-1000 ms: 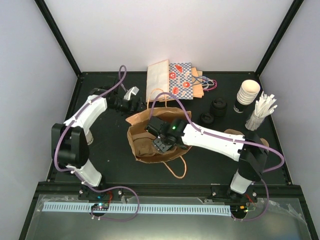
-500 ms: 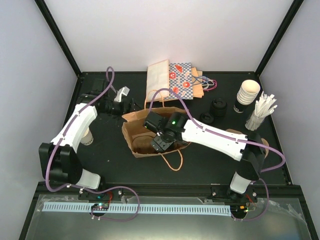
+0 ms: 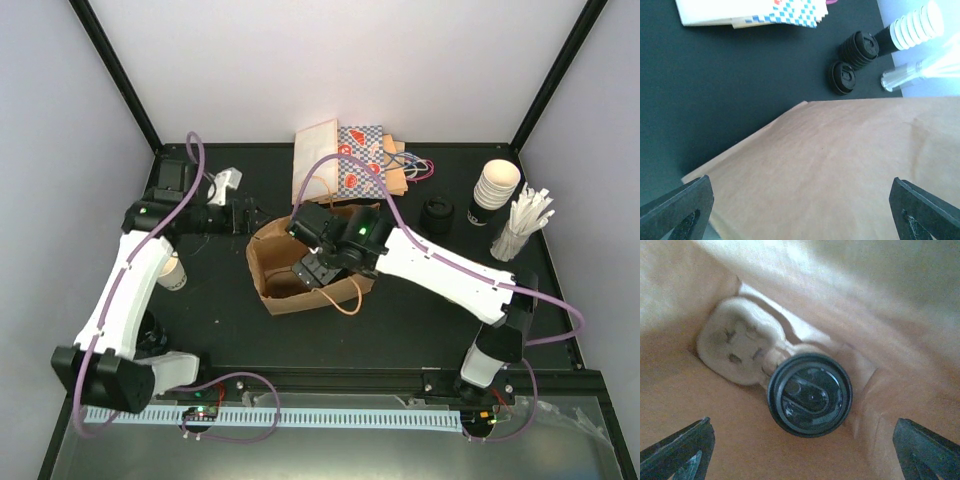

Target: Pack the takeout coffee

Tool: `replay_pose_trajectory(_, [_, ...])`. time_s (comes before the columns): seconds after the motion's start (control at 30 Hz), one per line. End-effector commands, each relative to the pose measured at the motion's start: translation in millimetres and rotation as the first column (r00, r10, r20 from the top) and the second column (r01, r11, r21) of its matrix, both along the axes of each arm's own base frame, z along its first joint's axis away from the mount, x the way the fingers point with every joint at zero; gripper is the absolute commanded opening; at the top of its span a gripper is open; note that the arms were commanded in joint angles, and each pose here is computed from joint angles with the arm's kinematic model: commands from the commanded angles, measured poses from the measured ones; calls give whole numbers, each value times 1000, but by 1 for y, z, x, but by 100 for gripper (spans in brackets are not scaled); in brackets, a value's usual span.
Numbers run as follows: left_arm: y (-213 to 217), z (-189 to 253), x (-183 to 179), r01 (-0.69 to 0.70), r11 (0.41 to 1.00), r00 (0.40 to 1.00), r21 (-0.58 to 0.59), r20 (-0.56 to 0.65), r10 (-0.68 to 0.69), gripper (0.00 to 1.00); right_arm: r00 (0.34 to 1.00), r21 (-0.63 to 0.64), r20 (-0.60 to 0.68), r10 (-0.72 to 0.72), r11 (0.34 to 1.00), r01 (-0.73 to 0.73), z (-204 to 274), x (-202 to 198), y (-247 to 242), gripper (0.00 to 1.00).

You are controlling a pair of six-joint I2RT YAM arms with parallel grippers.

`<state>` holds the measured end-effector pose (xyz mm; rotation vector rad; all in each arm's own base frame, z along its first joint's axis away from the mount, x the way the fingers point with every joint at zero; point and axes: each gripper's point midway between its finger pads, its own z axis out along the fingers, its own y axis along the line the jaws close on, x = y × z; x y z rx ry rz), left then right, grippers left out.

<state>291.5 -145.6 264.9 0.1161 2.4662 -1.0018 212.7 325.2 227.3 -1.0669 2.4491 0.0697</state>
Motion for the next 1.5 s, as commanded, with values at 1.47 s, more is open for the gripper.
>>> replay_pose_trajectory(1.47, [22,-93,-162,-184,961,979,-204,45,197,99,991,676,-17,-129,729,106,-68,-69,-84,81])
